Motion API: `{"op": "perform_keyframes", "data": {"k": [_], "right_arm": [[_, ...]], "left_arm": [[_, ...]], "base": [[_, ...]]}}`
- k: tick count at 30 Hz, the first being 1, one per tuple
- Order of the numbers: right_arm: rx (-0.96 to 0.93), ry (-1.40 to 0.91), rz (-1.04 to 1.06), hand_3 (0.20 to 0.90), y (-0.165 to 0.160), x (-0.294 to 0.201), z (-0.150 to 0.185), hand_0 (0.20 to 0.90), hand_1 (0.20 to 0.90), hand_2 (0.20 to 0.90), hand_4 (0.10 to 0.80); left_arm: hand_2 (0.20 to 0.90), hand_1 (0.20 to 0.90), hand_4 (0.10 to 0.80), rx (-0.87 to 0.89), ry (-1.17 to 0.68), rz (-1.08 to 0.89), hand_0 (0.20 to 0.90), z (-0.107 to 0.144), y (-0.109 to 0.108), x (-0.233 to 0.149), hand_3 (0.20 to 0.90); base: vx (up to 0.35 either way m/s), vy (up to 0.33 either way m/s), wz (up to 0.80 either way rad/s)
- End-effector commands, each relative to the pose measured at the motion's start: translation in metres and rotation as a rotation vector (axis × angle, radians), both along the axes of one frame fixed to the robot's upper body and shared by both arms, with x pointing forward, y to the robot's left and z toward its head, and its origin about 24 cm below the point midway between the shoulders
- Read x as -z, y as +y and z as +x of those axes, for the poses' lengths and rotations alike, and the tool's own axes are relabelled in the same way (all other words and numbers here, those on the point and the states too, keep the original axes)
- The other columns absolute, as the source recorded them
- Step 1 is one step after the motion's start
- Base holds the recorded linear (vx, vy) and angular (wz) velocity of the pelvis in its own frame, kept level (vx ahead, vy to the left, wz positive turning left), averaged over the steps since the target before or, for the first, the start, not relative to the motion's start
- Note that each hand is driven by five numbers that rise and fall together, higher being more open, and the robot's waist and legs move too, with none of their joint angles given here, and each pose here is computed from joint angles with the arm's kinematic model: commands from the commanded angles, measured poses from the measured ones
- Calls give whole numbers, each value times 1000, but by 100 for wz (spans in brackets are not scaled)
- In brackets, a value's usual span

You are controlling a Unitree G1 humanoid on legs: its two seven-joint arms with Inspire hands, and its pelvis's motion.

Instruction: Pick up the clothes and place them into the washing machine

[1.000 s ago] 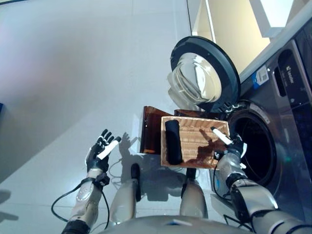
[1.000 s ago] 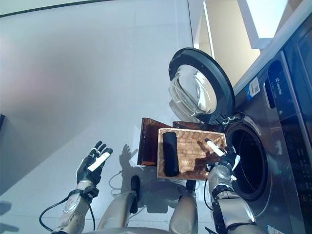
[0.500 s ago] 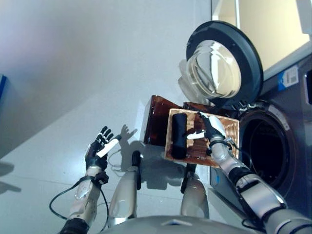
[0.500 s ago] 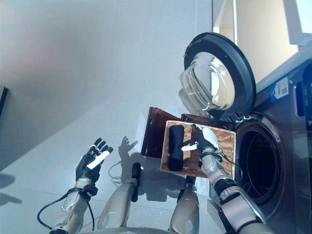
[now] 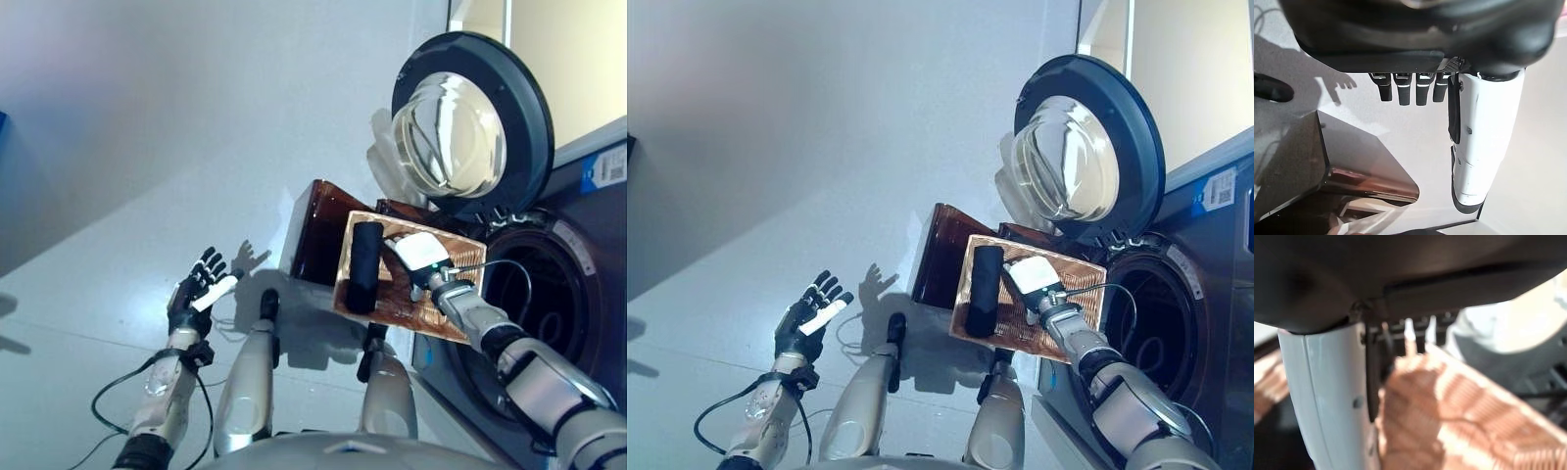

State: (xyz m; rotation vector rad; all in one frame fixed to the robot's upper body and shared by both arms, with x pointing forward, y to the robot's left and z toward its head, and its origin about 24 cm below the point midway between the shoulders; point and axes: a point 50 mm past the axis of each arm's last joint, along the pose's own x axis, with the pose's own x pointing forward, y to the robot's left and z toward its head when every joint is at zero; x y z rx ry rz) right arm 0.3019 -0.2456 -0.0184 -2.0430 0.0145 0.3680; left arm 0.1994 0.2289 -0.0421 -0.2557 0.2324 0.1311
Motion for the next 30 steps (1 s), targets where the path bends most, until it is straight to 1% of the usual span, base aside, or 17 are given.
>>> {"op": "perform_keyframes", "data": {"k": [1,11,18,22,30], "right_arm": [[-42,-117,-116,900,-14,-22,10,900,900,900,800],[-86,-201,-119,900,-7,-33,18,900,900,900,800],[-153,-248,-91,900,6,-39,22,900,900,900,800],[-197,-248,-95,900,14,-40,23,900,900,900,800],[-213,-244,-84,900,19,-37,22,900,900,900,800]], "left_arm": [[900,900,800,43,-197,77,900,6,9,-38,900],[900,900,800,43,-219,77,900,6,11,-43,900],[900,900,800,34,-205,82,900,2,13,-41,900],[900,900,800,40,-194,84,900,0,14,-40,900],[900,900,800,40,-194,97,900,-2,18,-41,900]], "base": [[0,0,0],[-13,3,1],[-6,4,1],[0,0,0],[1,-6,3]]}}
